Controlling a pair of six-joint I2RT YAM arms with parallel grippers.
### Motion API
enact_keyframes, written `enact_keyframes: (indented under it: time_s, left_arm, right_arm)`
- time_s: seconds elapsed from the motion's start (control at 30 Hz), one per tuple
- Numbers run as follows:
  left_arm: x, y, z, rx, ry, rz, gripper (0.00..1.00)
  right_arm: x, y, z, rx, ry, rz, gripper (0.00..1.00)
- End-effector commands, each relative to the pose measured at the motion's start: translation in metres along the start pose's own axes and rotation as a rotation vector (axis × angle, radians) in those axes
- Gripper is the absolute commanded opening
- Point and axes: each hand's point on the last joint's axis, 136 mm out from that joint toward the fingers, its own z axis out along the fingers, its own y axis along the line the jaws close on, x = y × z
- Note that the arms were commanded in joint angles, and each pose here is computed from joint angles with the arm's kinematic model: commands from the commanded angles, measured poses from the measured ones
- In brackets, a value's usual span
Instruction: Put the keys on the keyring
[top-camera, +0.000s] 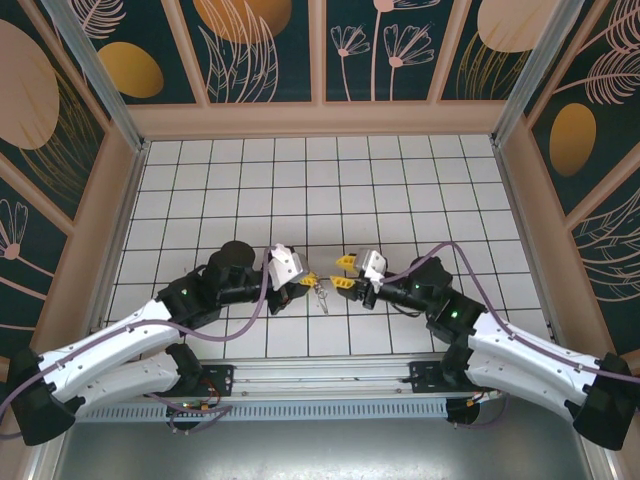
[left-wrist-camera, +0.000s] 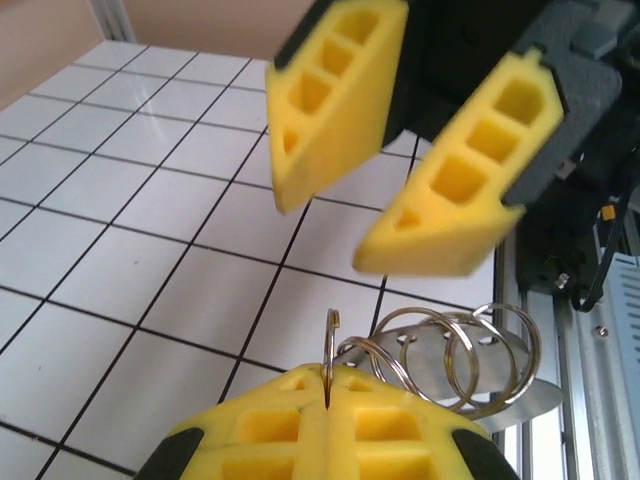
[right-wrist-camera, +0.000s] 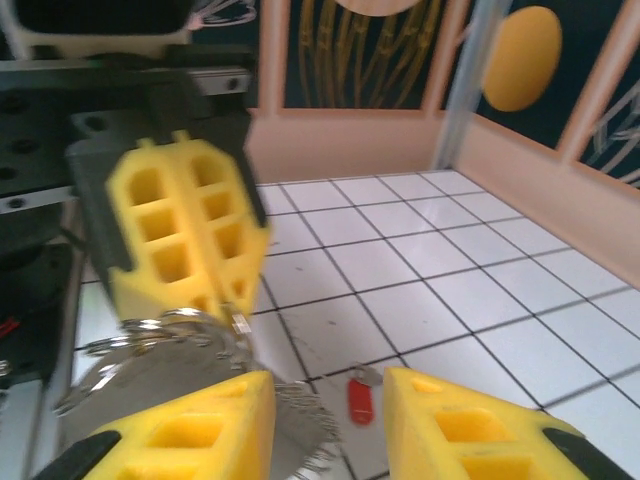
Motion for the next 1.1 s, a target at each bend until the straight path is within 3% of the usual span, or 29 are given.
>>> enact_keyframes:
  time_s: [0.0, 0.17, 0.3, 0.47, 0.6, 0.73, 0.9, 1.07]
  left_arm:
    - [-0.014, 0.008, -0.008, -0.051, -0.017, 0.027, 0.0]
    - [-0.008, 0.018, -0.021, -0.139, -0.033, -0.016, 0.0]
    - [0.003, 0.028, -0.026, -0.21, -0.05, -0.11, 0.0]
    - [0.009, 0.057, -0.04, -0.386, -0.213, -0.336, 0.0]
    - [0.015, 0.079, -0.071, -0.558, -0.262, -0.403, 0.0]
    - [0.017, 0.09, -0.099, -0.675, -0.292, -0.433, 0.0]
    - [0.04, 0.095, -0.099, -0.72, -0.276, -0.501, 0.0]
    - [0.047, 0.101, -0.119, -0.788, -0.371, -0.564, 0.0]
  right_arm:
    - [-0.016, -0.026, -0.001, 0.086, -0.024, 0.063, 0.38]
    - [0.006, -0.053, 0.015, 0.083, 0.066, 0.216, 0.57]
    - [0.039, -0.073, 0.042, 0.116, 0.206, 0.283, 0.61]
    - [0.083, -0.097, 0.079, 0.129, 0.356, 0.422, 0.7]
    - [0.105, -0.099, 0.104, 0.089, 0.388, 0.47, 0.78]
    - [0.122, -0.094, 0.128, 0.042, 0.428, 0.474, 0.82]
    - [0.136, -0.073, 0.167, -0.057, 0.467, 0.481, 0.82]
    - [0.151, -0.06, 0.197, -0.084, 0.524, 0.464, 0.81]
